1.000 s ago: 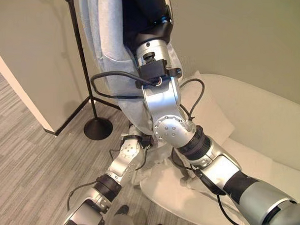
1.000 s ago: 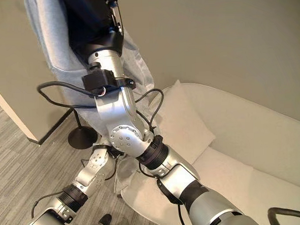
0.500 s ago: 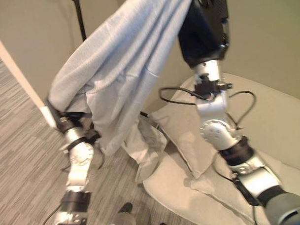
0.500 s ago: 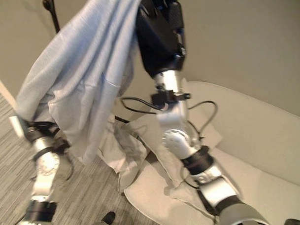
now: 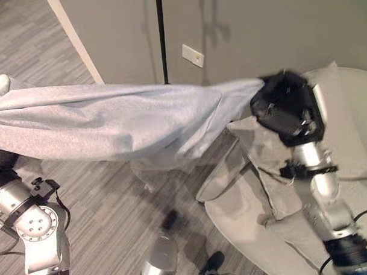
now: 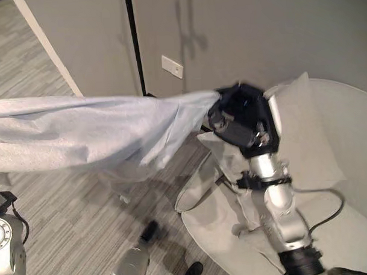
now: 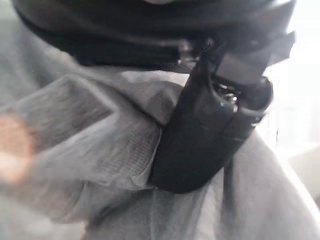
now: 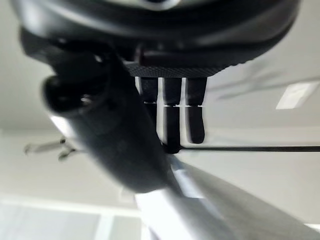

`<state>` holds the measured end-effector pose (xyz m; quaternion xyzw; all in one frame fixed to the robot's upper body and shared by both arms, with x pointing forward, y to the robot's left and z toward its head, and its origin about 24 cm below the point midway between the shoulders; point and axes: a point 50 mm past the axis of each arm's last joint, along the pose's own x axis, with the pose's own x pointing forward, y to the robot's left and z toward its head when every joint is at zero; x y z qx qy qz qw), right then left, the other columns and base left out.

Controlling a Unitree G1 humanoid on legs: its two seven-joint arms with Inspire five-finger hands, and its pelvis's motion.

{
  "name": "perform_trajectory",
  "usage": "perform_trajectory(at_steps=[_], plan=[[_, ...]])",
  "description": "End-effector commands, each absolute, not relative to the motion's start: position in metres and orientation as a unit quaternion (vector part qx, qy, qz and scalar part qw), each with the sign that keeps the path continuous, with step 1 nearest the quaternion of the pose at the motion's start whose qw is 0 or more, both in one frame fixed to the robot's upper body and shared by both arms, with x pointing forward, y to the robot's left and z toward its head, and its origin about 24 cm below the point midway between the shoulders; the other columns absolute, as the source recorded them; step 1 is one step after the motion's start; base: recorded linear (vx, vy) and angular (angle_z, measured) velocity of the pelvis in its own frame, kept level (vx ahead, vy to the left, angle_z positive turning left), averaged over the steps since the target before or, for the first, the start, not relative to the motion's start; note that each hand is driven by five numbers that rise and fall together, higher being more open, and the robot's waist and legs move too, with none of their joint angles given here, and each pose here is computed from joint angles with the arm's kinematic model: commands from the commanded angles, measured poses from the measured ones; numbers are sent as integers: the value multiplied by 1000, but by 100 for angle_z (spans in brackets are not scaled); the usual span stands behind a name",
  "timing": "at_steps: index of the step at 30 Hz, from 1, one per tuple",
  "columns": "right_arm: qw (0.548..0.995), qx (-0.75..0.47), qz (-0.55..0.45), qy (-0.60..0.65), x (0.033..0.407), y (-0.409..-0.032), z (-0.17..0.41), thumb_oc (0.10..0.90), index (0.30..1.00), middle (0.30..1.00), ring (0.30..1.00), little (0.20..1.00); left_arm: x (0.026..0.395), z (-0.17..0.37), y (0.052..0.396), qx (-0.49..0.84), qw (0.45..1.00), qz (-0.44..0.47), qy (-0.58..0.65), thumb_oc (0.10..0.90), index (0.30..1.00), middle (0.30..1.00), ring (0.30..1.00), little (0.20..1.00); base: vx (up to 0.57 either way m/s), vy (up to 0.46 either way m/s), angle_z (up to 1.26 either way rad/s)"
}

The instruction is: Hang the clothes on the sofa on the clothes rack.

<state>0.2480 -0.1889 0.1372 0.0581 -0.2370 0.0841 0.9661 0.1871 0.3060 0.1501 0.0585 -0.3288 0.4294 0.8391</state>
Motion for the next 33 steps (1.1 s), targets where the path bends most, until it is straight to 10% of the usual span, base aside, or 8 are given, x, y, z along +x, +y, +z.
perform_trajectory(at_steps=[1, 12, 33], plan=[[929, 35, 96, -356, 244, -191, 186, 400, 300, 300, 300, 300, 183, 178, 295, 66, 814, 394, -422, 400, 300, 300, 300, 300, 0, 492, 6], [964, 61, -26, -257, 232, -211, 131, 400, 300, 300, 300, 300, 218, 143, 233, 4, 918, 209, -337, 400, 300, 300, 300, 300, -36, 568, 15], [923, -42, -118, -363, 197, -222, 163, 400, 300, 300, 300, 300, 216, 163, 240, 202, 869, 235, -387, 400, 300, 300, 300, 300, 100, 242, 0]])
